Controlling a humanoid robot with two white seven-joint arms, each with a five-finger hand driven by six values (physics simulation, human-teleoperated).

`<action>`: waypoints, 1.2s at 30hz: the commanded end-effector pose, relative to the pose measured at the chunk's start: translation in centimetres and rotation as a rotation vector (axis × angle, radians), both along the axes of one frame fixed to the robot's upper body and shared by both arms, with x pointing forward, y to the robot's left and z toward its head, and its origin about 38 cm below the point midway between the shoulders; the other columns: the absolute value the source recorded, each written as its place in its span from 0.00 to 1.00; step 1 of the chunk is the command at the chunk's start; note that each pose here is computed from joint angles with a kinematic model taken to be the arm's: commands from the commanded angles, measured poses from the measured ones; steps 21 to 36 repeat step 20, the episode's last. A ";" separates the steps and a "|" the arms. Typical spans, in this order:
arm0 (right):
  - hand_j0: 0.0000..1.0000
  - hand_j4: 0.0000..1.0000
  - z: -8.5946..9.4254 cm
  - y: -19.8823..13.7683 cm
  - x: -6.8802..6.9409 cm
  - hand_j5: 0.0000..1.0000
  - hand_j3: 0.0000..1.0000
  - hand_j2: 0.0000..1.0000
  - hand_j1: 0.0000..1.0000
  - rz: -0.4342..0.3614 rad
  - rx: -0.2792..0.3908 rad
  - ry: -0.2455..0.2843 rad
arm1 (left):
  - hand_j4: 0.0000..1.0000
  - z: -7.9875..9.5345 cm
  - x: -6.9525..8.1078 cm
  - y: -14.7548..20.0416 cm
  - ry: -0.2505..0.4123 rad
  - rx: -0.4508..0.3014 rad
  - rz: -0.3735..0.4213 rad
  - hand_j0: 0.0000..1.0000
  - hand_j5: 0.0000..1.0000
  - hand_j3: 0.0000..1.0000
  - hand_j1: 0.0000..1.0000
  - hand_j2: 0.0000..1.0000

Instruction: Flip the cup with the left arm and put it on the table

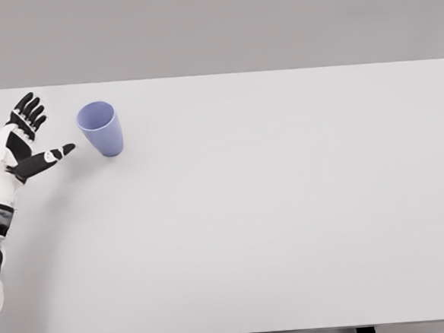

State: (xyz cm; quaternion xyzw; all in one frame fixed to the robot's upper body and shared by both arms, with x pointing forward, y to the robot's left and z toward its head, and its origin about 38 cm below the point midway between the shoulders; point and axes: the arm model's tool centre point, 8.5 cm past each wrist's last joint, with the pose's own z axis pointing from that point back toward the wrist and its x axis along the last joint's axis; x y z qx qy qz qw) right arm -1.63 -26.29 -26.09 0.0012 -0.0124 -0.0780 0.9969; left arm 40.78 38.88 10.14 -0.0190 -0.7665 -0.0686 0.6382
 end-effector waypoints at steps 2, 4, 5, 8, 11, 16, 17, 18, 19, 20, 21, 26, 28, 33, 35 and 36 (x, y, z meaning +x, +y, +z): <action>1.00 1.00 0.0 0.0 0.0 1.00 1.00 1.00 1.00 0.000 0.000 0.000 | 1.00 2.9 -0.4 2.3 -0.053 0.101 -0.020 1.00 1.00 1.00 1.00 1.00; 1.00 1.00 0.0 0.0 0.0 1.00 1.00 1.00 1.00 0.000 0.000 0.000 | 1.00 4.1 -1.6 4.3 -0.086 0.198 -0.052 1.00 1.00 1.00 1.00 1.00; 1.00 1.00 0.0 0.0 0.0 1.00 1.00 1.00 1.00 0.000 0.000 0.000 | 1.00 4.5 -1.9 4.3 -0.118 0.232 -0.085 1.00 1.00 1.00 1.00 1.00; 1.00 1.00 0.0 0.0 0.0 1.00 1.00 1.00 1.00 0.000 0.000 0.000 | 1.00 5.8 -2.5 4.9 -0.173 0.324 -0.139 1.00 1.00 1.00 1.00 1.00; 1.00 1.00 0.0 0.0 0.0 1.00 1.00 1.00 1.00 0.000 0.000 0.000 | 1.00 6.1 -2.9 3.9 -0.218 0.339 -0.177 1.00 1.00 1.00 1.00 1.00; 1.00 1.00 0.0 0.0 0.0 1.00 1.00 1.00 1.00 0.000 0.000 0.000 | 1.00 6.0 -3.0 3.9 -0.217 0.341 -0.182 1.00 1.00 1.00 1.00 1.00; 1.00 1.00 0.0 0.0 0.0 1.00 1.00 1.00 1.00 0.000 0.000 0.000 | 1.00 5.9 -3.0 3.8 -0.217 0.341 -0.187 1.00 1.00 1.00 1.00 1.00; 1.00 1.00 0.0 0.0 0.0 1.00 1.00 1.00 1.00 0.000 0.000 0.000 | 1.00 5.8 -3.0 3.5 -0.214 0.342 -0.200 1.00 1.00 1.00 1.00 1.00; 1.00 1.00 0.0 0.0 0.0 1.00 1.00 1.00 1.00 0.000 0.000 0.000 | 1.00 5.8 -3.0 3.4 -0.216 0.344 -0.202 1.00 1.00 1.00 1.00 1.00; 1.00 1.00 0.0 0.0 0.0 1.00 1.00 1.00 1.00 0.000 0.000 0.000 | 1.00 5.8 -3.0 3.4 -0.217 0.344 -0.203 1.00 1.00 1.00 1.00 1.00; 1.00 1.00 0.0 0.0 0.0 1.00 1.00 1.00 1.00 0.000 0.000 0.000 | 1.00 5.8 -3.0 3.4 -0.217 0.344 -0.203 1.00 1.00 1.00 1.00 1.00; 1.00 1.00 0.0 0.0 0.0 1.00 1.00 1.00 1.00 0.000 0.000 0.000 | 1.00 5.8 -3.0 3.4 -0.217 0.344 -0.203 1.00 1.00 1.00 1.00 1.00; 1.00 1.00 0.0 0.0 0.0 1.00 1.00 1.00 1.00 0.000 0.000 0.000 | 1.00 5.8 -3.0 3.4 -0.217 0.344 -0.203 1.00 1.00 1.00 1.00 1.00; 1.00 1.00 0.0 0.0 0.0 1.00 1.00 1.00 1.00 0.000 0.000 0.000 | 1.00 5.8 -3.0 3.4 -0.217 0.344 -0.203 1.00 1.00 1.00 1.00 1.00; 1.00 1.00 0.0 0.0 0.0 1.00 1.00 1.00 1.00 0.000 0.000 0.000 | 1.00 5.8 -3.0 3.4 -0.217 0.344 -0.203 1.00 1.00 1.00 1.00 1.00; 1.00 1.00 0.0 0.0 0.0 1.00 1.00 1.00 1.00 0.000 0.000 0.000 | 1.00 5.8 -3.0 3.4 -0.217 0.344 -0.203 1.00 1.00 1.00 1.00 1.00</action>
